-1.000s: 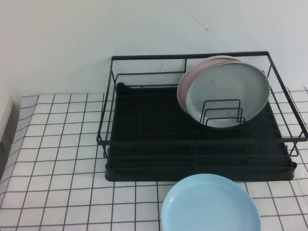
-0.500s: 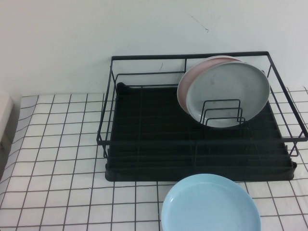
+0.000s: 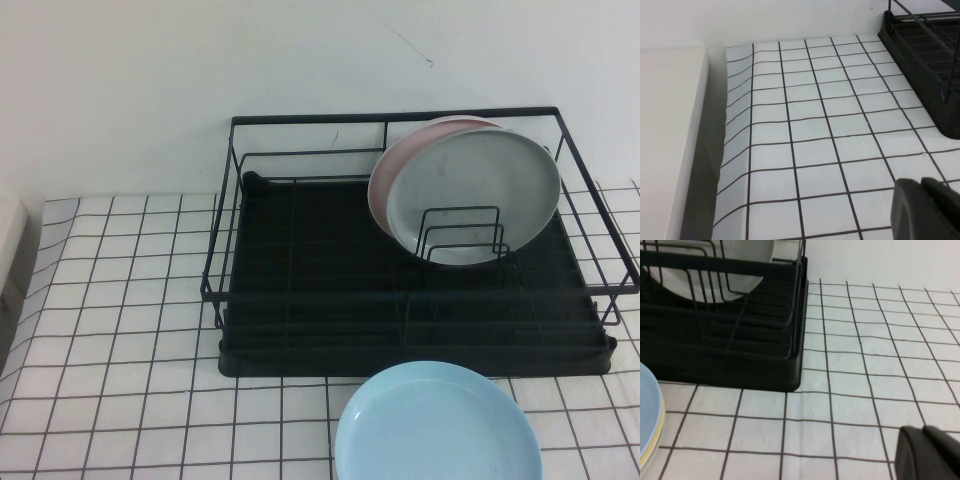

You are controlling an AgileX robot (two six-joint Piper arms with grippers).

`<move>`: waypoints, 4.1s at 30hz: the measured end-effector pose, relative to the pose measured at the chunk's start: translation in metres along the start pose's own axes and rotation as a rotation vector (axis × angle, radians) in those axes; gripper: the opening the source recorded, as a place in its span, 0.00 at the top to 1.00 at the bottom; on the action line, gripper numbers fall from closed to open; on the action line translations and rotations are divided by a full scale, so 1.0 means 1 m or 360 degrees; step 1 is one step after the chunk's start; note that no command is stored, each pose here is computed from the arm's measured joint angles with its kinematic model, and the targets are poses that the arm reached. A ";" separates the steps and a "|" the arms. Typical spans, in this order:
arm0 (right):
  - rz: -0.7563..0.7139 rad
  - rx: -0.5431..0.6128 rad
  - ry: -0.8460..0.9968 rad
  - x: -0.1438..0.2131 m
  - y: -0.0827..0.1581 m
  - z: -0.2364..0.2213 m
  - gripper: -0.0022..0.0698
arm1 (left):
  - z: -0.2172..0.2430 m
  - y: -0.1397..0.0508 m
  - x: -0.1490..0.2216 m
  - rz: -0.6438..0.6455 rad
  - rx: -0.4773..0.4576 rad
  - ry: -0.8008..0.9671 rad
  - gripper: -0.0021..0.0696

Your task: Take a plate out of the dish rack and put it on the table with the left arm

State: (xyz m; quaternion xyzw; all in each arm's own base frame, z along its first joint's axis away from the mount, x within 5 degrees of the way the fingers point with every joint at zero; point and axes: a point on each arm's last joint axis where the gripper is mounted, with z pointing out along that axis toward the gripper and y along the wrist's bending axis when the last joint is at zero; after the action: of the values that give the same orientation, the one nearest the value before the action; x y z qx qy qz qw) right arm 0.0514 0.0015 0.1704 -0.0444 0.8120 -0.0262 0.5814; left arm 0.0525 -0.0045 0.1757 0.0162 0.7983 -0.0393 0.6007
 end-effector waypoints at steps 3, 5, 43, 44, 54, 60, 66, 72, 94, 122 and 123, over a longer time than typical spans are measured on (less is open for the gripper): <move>0.0000 0.0000 0.0000 0.000 0.000 0.000 0.98 | 0.000 0.000 -0.001 0.0001 0.0001 -0.0028 0.97; 0.0000 0.0000 0.0000 0.000 0.000 0.000 0.98 | 0.001 0.000 -0.005 0.0001 0.0005 -0.0109 0.97; 0.0000 0.0000 0.0000 0.000 0.000 0.000 0.98 | -0.042 0.000 -0.076 -0.0251 0.0134 -0.1606 0.97; 0.0000 0.0000 0.0000 0.000 0.000 0.000 0.98 | -0.038 0.000 -0.074 -0.0258 0.0132 -0.1514 0.97; 0.0000 0.0000 0.0000 0.000 0.000 0.000 0.98 | -0.051 -0.004 -0.109 -0.0204 0.0047 -0.0560 0.97; 0.0000 0.0000 0.0000 0.000 0.000 0.000 0.98 | -0.052 -0.014 -0.146 -0.0206 0.0134 -0.0056 0.97; 0.0000 0.0000 0.0000 0.000 0.000 0.000 0.98 | -0.033 -0.041 -0.188 -0.0058 0.0579 0.0176 0.97; 0.0000 0.0000 0.0000 0.000 0.000 0.000 0.98 | 0.017 -0.062 -0.221 -0.0341 0.0972 0.0091 0.97; 0.0000 0.0000 0.0000 0.000 0.000 0.000 0.98 | 0.195 -0.166 -0.254 0.0395 0.1436 0.0361 0.92; 0.0000 0.0000 0.0000 0.000 0.000 0.000 0.98 | 0.329 -0.240 -0.175 0.0999 0.1086 0.0114 0.50; 0.0000 0.0000 0.0000 0.000 0.000 0.000 0.98 | 0.333 -0.241 -0.176 0.0993 0.1073 0.0105 0.51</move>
State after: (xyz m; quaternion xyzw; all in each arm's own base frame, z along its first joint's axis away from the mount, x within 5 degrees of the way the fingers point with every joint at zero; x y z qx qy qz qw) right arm 0.0514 0.0015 0.1704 -0.0444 0.8120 -0.0262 0.5814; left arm 0.4023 -0.2679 0.2632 0.4517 0.7166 -0.1135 0.5192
